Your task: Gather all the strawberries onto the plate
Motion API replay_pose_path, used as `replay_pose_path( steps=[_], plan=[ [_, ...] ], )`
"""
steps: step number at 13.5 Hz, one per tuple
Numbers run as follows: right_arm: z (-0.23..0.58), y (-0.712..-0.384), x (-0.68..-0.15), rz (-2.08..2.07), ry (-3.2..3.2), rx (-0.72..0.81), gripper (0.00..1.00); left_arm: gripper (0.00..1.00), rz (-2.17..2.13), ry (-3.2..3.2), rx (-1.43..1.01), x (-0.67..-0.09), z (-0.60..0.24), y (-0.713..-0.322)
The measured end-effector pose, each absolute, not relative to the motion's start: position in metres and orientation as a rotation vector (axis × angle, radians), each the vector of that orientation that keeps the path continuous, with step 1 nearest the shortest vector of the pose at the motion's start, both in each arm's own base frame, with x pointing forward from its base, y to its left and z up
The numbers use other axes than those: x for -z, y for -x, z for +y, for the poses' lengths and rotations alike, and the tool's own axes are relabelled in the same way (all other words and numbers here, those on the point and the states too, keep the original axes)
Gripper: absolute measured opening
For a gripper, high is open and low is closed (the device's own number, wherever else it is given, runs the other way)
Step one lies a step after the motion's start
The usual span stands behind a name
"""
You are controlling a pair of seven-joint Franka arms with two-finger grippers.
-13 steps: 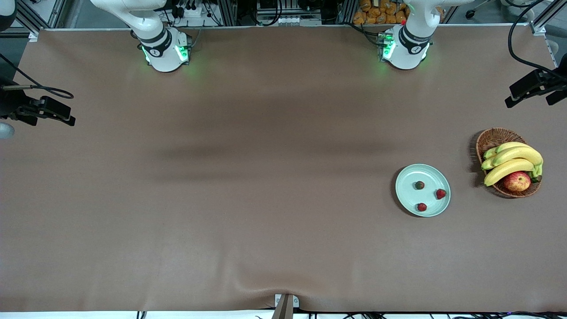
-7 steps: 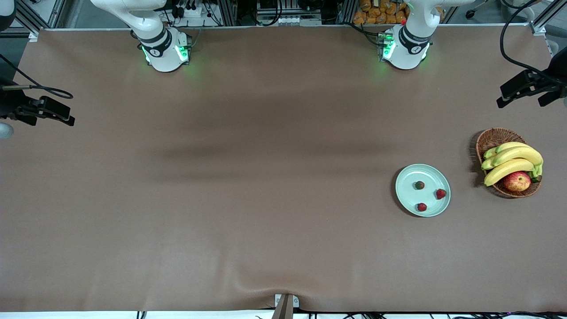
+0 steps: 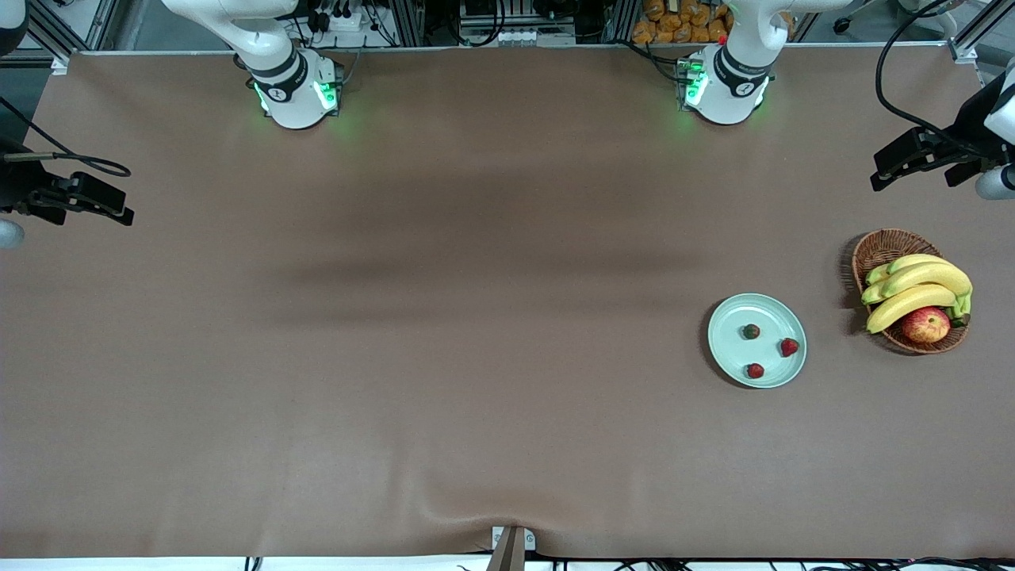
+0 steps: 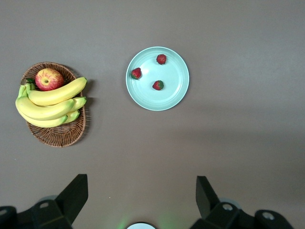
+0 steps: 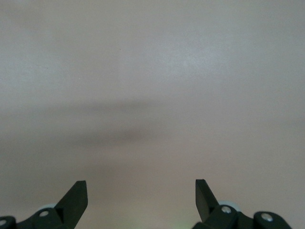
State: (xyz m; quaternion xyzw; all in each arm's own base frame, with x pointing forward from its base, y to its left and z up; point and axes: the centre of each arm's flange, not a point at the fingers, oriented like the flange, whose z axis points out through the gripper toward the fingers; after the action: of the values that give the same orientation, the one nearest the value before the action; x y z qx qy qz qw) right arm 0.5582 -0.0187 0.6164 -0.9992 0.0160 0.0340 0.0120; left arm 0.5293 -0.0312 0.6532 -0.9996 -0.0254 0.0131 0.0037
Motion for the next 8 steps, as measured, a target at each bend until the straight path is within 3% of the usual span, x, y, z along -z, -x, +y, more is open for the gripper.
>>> replay_pose_path(
  steps=[8],
  plan=[
    [-0.0247, -0.5578, -0.6171, 0.067, 3.115, -0.104, 1.00, 1.00, -0.082, 3.133, -0.035, -0.6549, -0.0311, -0.5293]
  ],
)
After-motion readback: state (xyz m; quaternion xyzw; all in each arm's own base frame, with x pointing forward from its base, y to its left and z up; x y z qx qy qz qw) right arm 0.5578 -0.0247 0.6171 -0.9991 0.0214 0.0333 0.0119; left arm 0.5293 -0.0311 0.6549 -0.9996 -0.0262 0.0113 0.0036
